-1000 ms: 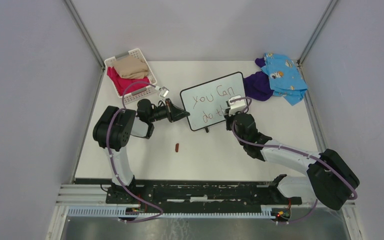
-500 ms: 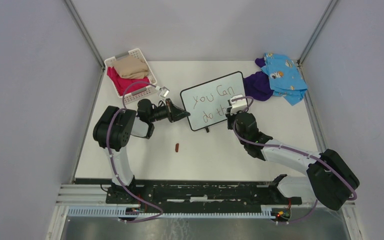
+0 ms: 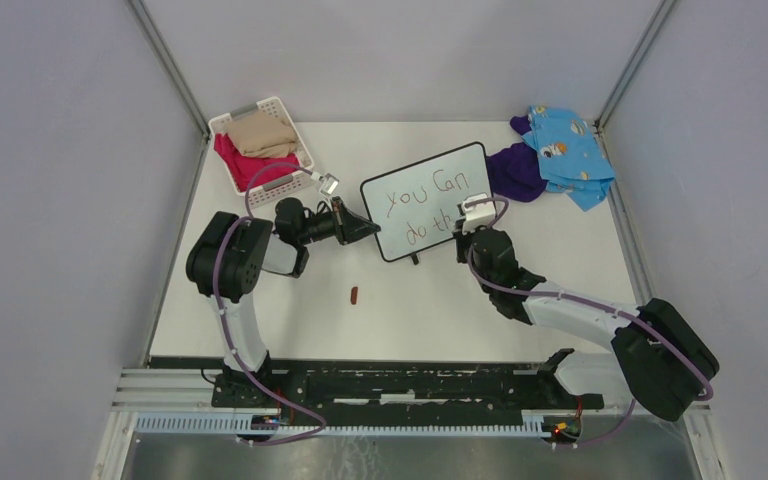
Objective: Write a sentence on the whiteboard
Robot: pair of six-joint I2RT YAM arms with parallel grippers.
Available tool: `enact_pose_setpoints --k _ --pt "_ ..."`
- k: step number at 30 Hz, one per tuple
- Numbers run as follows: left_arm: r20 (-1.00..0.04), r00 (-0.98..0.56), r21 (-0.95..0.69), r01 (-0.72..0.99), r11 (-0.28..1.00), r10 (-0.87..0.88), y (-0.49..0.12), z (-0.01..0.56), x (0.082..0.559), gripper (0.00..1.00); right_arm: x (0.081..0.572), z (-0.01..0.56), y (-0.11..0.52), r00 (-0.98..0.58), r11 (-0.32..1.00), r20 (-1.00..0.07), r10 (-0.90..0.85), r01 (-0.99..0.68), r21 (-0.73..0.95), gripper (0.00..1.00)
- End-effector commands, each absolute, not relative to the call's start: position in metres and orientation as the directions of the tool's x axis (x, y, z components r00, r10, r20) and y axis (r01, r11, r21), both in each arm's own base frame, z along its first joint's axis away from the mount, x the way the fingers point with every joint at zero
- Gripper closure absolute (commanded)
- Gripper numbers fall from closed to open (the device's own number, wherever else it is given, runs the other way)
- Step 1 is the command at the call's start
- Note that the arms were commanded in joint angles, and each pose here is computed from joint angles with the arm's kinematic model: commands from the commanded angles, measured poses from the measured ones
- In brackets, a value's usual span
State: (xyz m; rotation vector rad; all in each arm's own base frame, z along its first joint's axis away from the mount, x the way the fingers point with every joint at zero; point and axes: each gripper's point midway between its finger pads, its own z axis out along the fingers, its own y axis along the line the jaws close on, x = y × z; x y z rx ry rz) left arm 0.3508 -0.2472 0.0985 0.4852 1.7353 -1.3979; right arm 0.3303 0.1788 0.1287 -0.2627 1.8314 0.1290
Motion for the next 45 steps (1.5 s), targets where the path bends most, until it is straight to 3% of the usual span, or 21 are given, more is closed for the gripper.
enact_pose_setpoints --k 1,12,29,45 --pt "-0.754 -0.637 -0.649 0.683 0.336 -0.161 -0.247 0.075 0.345 0.88 0.329 0.124 0.173 -0.263 0.974 -0.961 -0.089 -0.224 -0.029 1.00" --pt "-0.754 -0.637 -0.648 0.683 0.336 -0.160 -0.247 0.076 0.345 0.88 0.325 0.121 0.167 -0.267 0.977 -0.960 -0.087 -0.211 -0.030 1.00" --pt "-0.754 -0.638 -0.648 0.683 0.337 -0.157 -0.247 0.075 0.344 0.88 0.342 0.182 0.180 -0.162 0.976 -0.987 -0.004 -0.217 0.032 1.00" --pt "-0.751 -0.642 -0.650 0.680 0.339 -0.154 -0.247 0.073 0.344 0.88 0.341 0.165 0.175 -0.191 0.978 -0.982 -0.015 -0.205 0.025 1.00"
